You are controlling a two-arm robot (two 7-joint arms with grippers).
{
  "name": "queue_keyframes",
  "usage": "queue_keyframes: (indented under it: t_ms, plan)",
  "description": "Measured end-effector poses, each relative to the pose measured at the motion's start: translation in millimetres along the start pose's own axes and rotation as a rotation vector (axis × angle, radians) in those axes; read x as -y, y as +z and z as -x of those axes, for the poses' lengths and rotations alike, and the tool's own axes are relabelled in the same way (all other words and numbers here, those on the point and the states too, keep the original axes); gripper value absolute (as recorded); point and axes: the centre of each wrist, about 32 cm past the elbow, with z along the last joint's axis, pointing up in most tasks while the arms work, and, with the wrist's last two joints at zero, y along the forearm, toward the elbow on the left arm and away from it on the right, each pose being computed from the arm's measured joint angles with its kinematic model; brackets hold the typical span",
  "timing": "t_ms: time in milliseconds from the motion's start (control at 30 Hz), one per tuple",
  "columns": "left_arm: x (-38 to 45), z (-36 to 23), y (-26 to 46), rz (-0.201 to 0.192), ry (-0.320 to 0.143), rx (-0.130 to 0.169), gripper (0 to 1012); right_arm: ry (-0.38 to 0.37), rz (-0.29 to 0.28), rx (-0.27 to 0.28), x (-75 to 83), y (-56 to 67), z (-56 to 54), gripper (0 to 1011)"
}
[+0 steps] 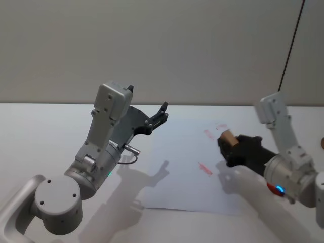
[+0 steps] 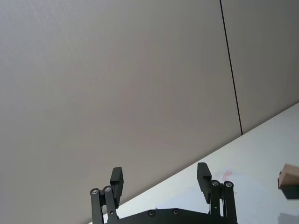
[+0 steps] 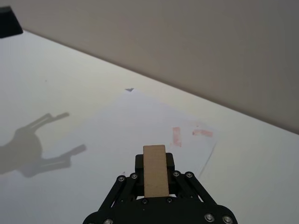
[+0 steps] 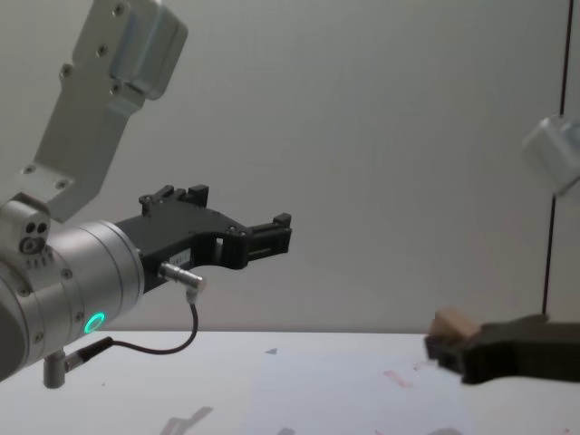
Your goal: Use the one hand to pick up the stamp and affix it onto the A4 paper.
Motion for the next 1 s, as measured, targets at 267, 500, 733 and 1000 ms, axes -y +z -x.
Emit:
queue_keyframes:
  t_ms: [267, 500, 733, 1000]
  plan:
    - [0.0, 0.0, 0.0, 0.000, 0.000, 0.000, 1003, 0.045, 0.088, 0.024, -16.0, -1.7, 4.7, 221]
    - [0.0, 0.0, 0.0, 0.000, 0.000, 0.000, 1003, 0.059, 0.168, 0.067, -28.3, -6.2, 9.1, 220]
    - [0.0, 0.0, 0.0, 0.000, 0.000, 0.000, 1003, 0.066, 0.217, 0.084, -35.0, -10.8, 13.1, 220]
    - [0.0, 0.0, 0.0, 0.000, 0.000, 0.000, 1003, 0.064, 0.240, 0.084, -38.5, -12.3, 16.0, 221]
